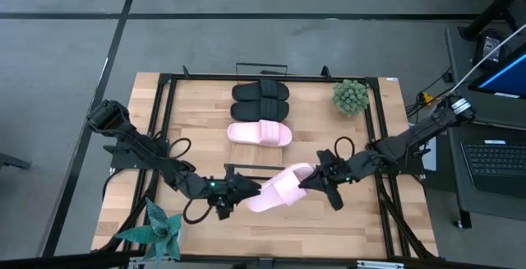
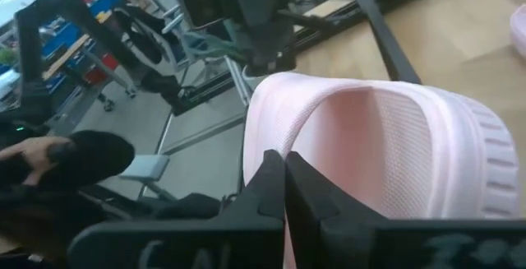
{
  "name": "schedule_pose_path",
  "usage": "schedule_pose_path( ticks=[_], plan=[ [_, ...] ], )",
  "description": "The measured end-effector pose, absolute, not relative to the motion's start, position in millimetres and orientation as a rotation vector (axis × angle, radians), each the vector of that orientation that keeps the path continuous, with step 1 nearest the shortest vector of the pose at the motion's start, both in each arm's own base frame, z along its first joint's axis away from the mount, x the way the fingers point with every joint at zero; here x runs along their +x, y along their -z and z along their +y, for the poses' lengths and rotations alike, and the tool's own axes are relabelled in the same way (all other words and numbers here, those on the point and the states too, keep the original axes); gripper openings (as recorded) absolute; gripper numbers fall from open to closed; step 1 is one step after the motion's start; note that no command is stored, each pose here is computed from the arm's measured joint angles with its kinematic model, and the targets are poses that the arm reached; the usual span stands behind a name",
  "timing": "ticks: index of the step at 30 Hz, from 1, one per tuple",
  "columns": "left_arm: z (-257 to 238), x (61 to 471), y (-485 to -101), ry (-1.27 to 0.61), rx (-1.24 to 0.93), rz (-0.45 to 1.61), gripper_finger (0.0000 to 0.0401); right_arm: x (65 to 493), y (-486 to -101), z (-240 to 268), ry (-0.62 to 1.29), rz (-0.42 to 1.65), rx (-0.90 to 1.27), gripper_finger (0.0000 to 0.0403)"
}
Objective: Pick and place slides into the shelf
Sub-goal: Put the pink slide on the shelf
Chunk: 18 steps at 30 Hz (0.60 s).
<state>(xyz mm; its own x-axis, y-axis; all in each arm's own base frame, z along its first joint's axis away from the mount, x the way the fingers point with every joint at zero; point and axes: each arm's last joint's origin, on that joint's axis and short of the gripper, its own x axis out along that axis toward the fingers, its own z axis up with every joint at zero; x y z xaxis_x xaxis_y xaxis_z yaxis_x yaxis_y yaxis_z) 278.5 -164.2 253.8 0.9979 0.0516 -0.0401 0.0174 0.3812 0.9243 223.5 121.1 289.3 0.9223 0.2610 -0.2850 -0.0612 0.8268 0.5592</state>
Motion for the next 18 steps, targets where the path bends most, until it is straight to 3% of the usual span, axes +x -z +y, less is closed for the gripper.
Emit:
schedule_pose_path(
  ticks=[8,18],
  plan=[
    [-164.7,286.9,-272.2,-0.039,1.268,0.072,0.0139,253.5,-307.4,134.2,-0.176,0.335,0.479,0.0000],
    [-180.4,276.3,-273.2,-0.087,1.526,0.104,0.0139,273.3,-335.3,141.7,-0.091,0.344,0.425,0.0000]
  ],
)
